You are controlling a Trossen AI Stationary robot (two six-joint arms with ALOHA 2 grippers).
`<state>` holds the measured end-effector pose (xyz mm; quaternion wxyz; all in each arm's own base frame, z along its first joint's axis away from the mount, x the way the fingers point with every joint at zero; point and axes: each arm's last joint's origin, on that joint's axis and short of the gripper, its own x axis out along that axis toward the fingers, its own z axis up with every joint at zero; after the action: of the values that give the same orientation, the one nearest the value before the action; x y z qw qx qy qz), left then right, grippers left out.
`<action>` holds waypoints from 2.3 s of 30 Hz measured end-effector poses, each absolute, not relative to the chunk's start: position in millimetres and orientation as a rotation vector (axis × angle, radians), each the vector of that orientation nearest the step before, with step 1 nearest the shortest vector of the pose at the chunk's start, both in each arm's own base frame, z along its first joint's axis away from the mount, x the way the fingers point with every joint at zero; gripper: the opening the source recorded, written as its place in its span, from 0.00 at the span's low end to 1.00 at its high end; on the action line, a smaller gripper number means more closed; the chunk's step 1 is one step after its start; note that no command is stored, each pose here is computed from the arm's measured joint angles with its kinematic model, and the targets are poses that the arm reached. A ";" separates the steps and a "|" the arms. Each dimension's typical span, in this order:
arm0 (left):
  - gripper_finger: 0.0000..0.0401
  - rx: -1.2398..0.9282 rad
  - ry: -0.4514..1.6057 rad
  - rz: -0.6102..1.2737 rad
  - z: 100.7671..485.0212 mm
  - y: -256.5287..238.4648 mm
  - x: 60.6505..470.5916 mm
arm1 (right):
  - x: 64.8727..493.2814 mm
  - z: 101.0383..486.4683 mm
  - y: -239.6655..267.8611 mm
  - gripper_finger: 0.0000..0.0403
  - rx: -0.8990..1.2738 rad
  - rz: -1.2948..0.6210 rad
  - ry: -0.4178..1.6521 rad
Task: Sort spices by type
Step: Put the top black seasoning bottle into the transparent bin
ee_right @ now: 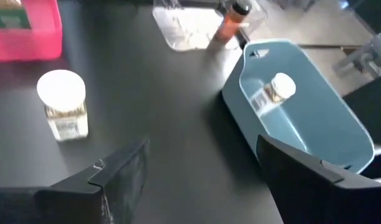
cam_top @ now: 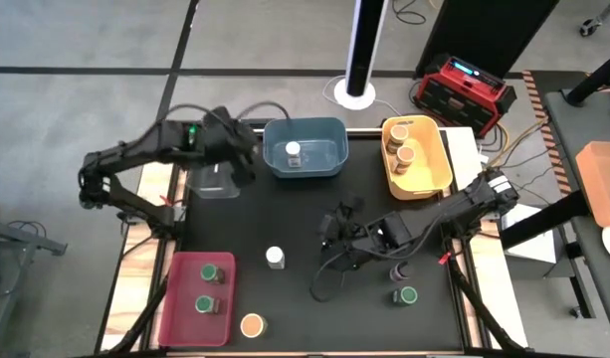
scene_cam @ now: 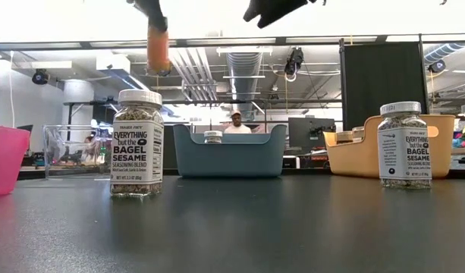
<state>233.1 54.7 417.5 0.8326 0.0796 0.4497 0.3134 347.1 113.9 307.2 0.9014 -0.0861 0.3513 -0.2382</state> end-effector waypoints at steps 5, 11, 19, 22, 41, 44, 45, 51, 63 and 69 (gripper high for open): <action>0.51 0.032 0.933 0.719 407.3 84.3 204.6 | 343.7 297.5 115.2 0.69 -0.171 -0.502 0.746; 0.51 -0.088 0.995 0.849 380.1 100.4 178.8 | 340.4 296.1 114.2 0.70 -0.187 -0.499 0.754; 0.51 -0.166 1.078 0.855 338.1 95.3 164.1 | 330.3 308.5 101.0 0.73 -0.273 -0.544 0.722; 0.51 -0.202 1.045 0.880 326.2 92.0 157.1 | 326.4 314.8 88.1 0.73 -0.304 -0.551 0.714; 0.51 -0.218 0.985 0.976 295.4 102.5 146.7 | 323.2 294.7 -1.7 0.60 -0.189 -0.291 0.520; 0.51 -0.230 0.929 0.951 292.6 106.3 147.5 | 323.1 287.0 0.0 0.60 -0.155 -0.236 0.498; 0.51 -0.233 0.931 0.950 290.0 107.1 146.7 | 323.3 284.9 0.5 0.60 -0.137 -0.222 0.485; 0.51 -0.250 0.971 0.899 263.9 109.4 145.2 | 322.5 277.1 0.9 0.63 -0.052 -0.226 0.454; 0.51 -0.297 0.938 0.830 225.7 119.7 140.9 | 324.3 280.4 1.1 0.66 -0.031 -0.229 0.403; 0.51 -0.314 0.924 0.875 225.6 128.5 134.7 | 325.3 279.9 1.1 0.64 -0.049 -0.226 0.394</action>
<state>134.7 128.5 225.6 0.7929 -0.1459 0.4295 0.4070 325.3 1.1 279.9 0.9740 -0.0245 0.1955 -0.1120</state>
